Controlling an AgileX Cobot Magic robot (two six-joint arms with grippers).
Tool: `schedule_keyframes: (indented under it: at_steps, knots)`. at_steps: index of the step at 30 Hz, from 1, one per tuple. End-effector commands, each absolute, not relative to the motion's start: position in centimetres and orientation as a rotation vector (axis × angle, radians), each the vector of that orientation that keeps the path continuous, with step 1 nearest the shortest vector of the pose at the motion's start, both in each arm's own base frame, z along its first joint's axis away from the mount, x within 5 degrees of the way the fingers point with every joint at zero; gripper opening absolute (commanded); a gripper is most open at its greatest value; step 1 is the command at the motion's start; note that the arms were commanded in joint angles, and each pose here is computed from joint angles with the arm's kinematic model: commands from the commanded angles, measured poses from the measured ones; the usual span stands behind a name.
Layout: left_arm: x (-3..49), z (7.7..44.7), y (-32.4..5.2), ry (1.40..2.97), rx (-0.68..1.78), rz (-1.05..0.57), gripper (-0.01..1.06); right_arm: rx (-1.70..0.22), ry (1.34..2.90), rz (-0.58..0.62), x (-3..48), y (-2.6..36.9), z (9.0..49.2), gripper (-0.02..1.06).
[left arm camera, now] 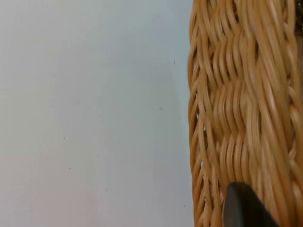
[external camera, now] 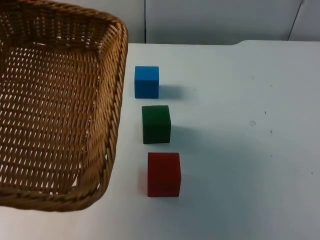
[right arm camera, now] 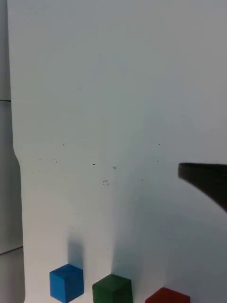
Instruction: Pick up the basket with the left hand and place the blue cube into the basket with the right hand.
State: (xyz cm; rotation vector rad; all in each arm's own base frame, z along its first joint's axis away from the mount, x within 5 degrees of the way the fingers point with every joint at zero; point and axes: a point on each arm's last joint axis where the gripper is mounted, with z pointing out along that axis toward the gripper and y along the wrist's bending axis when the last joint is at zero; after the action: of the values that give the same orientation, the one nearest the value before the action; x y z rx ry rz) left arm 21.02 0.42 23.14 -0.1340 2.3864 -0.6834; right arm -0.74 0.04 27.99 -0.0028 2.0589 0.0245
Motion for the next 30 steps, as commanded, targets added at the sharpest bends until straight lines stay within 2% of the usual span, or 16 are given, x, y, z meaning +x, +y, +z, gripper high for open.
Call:
schedule_keyframes:
  at_steps: [1,11,17,24,28,30]
  knots:
    - [20.7,23.2,0.5,2.355,-0.169,-0.719,0.0,0.001,2.052,0.011,-0.7,0.0,27.8,1.04]
    - [20.3,23.0,1.3,2.346,-0.165,-0.737,0.0,-0.064,2.046,0.01,-0.7,0.2,27.9,1.04]
    - [20.0,22.7,3.0,2.326,-0.264,-0.76,0.0,-0.127,1.995,0.025,-1.1,0.6,29.0,1.04]
    - [19.9,22.7,3.5,2.319,-0.29,-0.751,0.0,-0.164,1.949,0.063,1.5,1.1,32.7,1.04]
    - [19.9,22.7,3.5,2.323,-0.284,-0.754,0.0,-0.243,1.974,0.135,6.0,1.9,37.1,1.04]
    - [19.9,22.7,3.4,2.324,-0.262,-0.754,0.0,-0.26,1.998,0.161,7.6,2.1,38.1,1.03]
